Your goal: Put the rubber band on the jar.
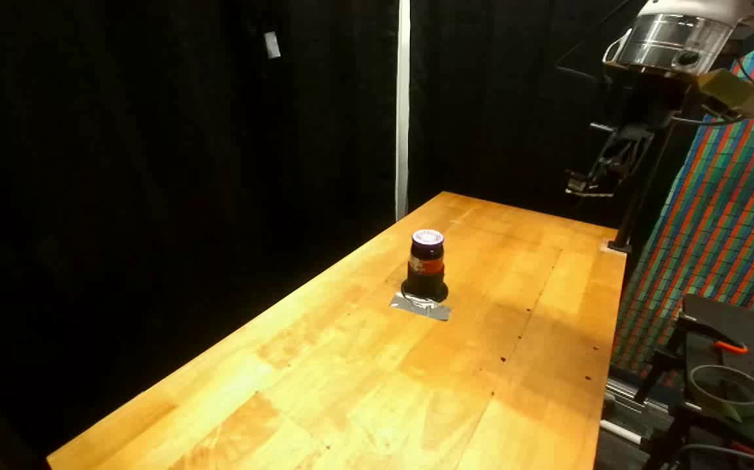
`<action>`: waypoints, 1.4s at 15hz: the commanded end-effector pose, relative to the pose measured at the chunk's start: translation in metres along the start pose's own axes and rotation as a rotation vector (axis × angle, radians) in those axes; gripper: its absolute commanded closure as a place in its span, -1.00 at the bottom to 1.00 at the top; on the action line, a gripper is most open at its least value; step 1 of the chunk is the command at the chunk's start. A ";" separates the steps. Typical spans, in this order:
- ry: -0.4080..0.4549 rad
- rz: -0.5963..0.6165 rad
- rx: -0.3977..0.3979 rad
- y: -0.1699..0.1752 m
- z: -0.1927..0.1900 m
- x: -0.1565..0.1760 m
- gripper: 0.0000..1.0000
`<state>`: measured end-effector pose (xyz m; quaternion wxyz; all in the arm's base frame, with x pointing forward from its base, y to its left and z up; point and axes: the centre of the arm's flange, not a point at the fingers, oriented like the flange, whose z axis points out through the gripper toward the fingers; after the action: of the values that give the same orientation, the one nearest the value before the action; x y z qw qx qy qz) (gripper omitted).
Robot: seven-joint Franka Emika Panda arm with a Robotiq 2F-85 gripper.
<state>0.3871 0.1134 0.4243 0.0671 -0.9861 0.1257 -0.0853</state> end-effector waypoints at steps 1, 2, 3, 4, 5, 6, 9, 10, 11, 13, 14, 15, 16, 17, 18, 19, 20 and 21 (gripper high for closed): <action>0.003 0.000 0.002 -0.001 -0.001 0.001 -1.00; 0.007 -0.001 0.004 -0.001 -0.003 0.002 -1.00; 0.011 -0.002 0.005 -0.002 -0.005 0.002 -1.00; 0.012 -0.002 0.006 -0.002 -0.006 0.002 -1.00; 0.012 -0.002 0.006 -0.002 -0.006 0.002 -1.00; 0.012 -0.002 0.006 -0.002 -0.006 0.002 -1.00; -0.022 -0.024 -0.008 -0.009 -0.006 0.012 -1.00; -0.050 -0.045 -0.029 -0.021 -0.006 0.031 -1.00; -0.082 -0.062 -0.058 -0.033 -0.004 0.049 -1.00; -0.149 -0.101 -0.103 -0.054 -0.002 0.079 -1.00; -0.207 -0.119 -0.136 -0.061 0.002 0.090 -1.00; -0.248 -0.125 -0.157 -0.067 0.007 0.101 -1.00; -0.282 -0.133 -0.189 -0.071 0.015 0.112 -1.00; -0.308 -0.142 -0.211 -0.074 0.023 0.123 -1.00; -0.288 -0.143 -0.230 -0.076 0.033 0.135 -1.00; -0.284 -0.154 -0.238 -0.080 0.041 0.148 -1.00; -0.255 -0.161 -0.238 -0.082 0.052 0.163 -1.00; -0.232 -0.173 -0.240 -0.086 0.061 0.180 -1.00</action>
<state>0.5170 0.1430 0.4064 -0.0321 -0.9970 0.0483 0.0519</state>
